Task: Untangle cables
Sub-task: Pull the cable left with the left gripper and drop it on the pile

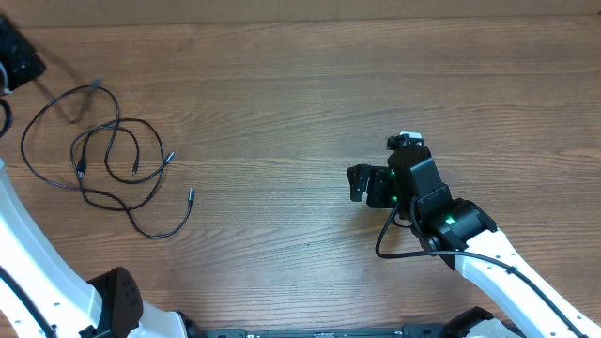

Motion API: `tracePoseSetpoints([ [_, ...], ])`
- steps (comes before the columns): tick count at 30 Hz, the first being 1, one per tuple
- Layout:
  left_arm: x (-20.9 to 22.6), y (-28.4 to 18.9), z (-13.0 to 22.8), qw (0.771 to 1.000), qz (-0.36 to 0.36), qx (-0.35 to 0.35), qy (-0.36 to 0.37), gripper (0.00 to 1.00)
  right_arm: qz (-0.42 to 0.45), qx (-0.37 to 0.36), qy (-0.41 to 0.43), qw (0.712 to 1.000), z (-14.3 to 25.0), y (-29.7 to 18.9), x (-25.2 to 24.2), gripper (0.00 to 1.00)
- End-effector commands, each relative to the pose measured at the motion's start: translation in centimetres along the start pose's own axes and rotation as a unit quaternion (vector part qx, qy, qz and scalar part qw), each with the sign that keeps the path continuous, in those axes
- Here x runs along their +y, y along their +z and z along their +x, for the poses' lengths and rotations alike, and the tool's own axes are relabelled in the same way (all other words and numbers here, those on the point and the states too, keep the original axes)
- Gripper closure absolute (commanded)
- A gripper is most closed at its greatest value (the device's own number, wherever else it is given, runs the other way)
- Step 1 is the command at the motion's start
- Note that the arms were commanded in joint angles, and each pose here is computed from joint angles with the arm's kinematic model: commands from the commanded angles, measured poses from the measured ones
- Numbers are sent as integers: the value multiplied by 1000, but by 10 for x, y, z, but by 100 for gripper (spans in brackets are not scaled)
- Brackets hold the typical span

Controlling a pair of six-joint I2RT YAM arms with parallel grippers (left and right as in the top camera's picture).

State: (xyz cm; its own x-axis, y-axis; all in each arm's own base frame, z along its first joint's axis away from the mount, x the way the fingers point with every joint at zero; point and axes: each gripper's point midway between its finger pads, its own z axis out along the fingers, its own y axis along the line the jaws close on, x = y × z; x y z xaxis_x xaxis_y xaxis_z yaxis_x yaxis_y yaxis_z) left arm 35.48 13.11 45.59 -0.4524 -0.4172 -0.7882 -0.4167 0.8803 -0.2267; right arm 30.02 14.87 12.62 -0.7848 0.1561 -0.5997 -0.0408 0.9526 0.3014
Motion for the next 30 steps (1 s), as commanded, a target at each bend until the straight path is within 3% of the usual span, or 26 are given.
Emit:
tracePoseSetpoints([
  [1, 10, 0, -2, 1000, -24, -3, -9, 38, -13, -17, 4, 1000, -14, -9, 8, 0],
  [2, 10, 1, 0, 1000, -24, 1, -9, 0, -14, -15, 4, 1000, -13, -9, 8, 0],
  [13, -10, 6, 20, 998, 29, 49, -17, 1, -9, -8, 4, 1000, -10, -9, 6, 0],
  [19, -32, 19, 41, 995, 48, 91, 22, 0, -19, -1, 3, 1000, -7, -9, 9, 0],
  [23, -44, 35, 68, 988, 49, 138, 39, 0, -22, 3, 3, 1000, -6, -9, 10, 0],
  [30, -74, 63, 154, 955, 56, 282, 71, 0, -22, 3, 3, 1000, -6, -9, 10, 0],
])
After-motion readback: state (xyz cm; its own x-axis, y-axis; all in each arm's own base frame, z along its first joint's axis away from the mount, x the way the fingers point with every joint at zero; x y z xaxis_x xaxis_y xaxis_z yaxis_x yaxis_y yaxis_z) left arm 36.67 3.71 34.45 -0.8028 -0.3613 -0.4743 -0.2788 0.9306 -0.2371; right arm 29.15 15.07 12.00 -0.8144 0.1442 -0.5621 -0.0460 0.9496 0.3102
